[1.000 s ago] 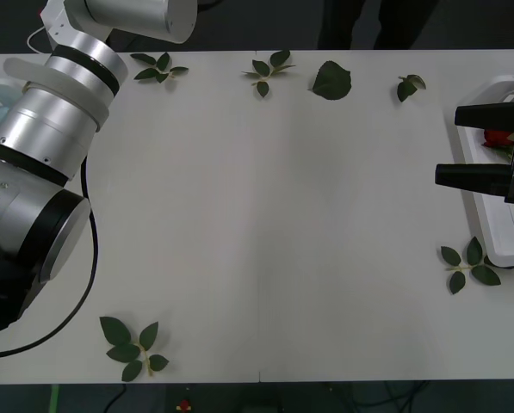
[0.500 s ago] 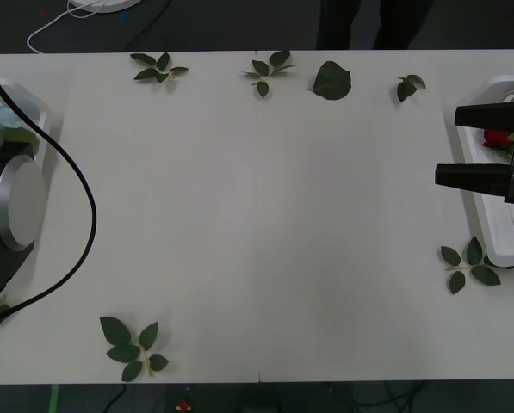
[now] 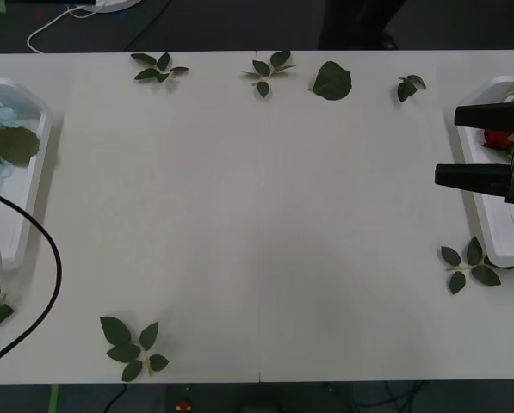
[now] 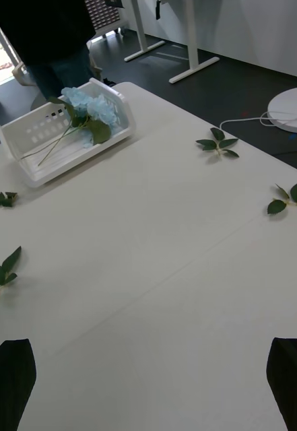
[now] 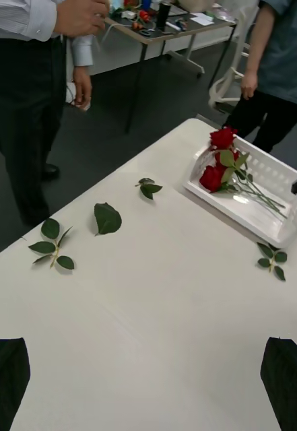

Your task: Place the red flowers into the right box and the blue flowers into the left box. If a person shows an open palm, hand one flower to the person first, then continue sorting.

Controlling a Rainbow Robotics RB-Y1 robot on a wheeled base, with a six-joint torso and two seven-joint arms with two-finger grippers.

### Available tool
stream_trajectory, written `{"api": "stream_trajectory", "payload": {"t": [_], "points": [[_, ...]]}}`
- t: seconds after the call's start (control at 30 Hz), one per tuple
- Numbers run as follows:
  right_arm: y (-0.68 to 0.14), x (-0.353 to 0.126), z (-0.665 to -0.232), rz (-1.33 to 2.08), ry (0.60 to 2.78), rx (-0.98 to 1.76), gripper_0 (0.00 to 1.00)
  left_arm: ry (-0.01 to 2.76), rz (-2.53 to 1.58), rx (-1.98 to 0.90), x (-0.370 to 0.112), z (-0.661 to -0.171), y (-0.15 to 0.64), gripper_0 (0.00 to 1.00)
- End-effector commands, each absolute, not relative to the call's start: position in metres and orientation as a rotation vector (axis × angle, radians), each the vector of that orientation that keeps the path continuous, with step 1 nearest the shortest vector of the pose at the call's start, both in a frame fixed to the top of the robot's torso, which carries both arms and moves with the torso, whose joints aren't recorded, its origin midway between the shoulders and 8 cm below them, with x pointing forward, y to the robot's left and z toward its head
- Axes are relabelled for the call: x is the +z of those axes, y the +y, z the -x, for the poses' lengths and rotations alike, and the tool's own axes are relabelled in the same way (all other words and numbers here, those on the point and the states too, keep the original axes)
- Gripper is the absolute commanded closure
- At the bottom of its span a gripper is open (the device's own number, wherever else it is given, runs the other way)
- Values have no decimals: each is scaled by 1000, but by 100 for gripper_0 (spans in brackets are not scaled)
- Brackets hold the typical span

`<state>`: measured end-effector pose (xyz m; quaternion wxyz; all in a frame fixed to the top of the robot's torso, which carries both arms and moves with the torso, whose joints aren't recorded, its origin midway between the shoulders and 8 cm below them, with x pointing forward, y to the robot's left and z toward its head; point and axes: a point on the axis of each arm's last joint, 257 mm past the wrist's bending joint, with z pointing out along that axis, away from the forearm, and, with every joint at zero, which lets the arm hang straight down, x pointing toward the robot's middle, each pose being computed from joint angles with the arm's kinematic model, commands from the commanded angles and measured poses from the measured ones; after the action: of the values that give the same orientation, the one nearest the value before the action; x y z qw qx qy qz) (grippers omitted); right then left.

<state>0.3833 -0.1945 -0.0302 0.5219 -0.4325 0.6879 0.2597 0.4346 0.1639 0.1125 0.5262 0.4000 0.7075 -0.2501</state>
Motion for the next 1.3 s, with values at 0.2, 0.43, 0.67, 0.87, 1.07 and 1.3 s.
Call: {"api": "stream_trajectory", "payload": {"t": [0.2, 0.43, 0.67, 0.87, 1.07, 1.3], "points": [[-179, -18, -377, 1079, 1581, 630, 0, 1709, -1141, -624, 59, -403, 198, 0], [-179, -18, -377, 1079, 1581, 630, 0, 1738, -1310, -637, 21, -394, 208, 0], [-179, -18, -377, 1079, 1581, 630, 0, 1751, -1356, -616, 3, -403, 200, 0], [-179, -18, -377, 1079, 1581, 630, 0, 1713, -1369, -572, -9, -415, 186, 0], [-179, -18, -377, 1079, 1581, 630, 0, 1715, -1395, -573, -18, -412, 186, 0], [-179, -18, -377, 1079, 1581, 630, 0, 1697, -1443, -546, -23, -410, 188, 0]]}}
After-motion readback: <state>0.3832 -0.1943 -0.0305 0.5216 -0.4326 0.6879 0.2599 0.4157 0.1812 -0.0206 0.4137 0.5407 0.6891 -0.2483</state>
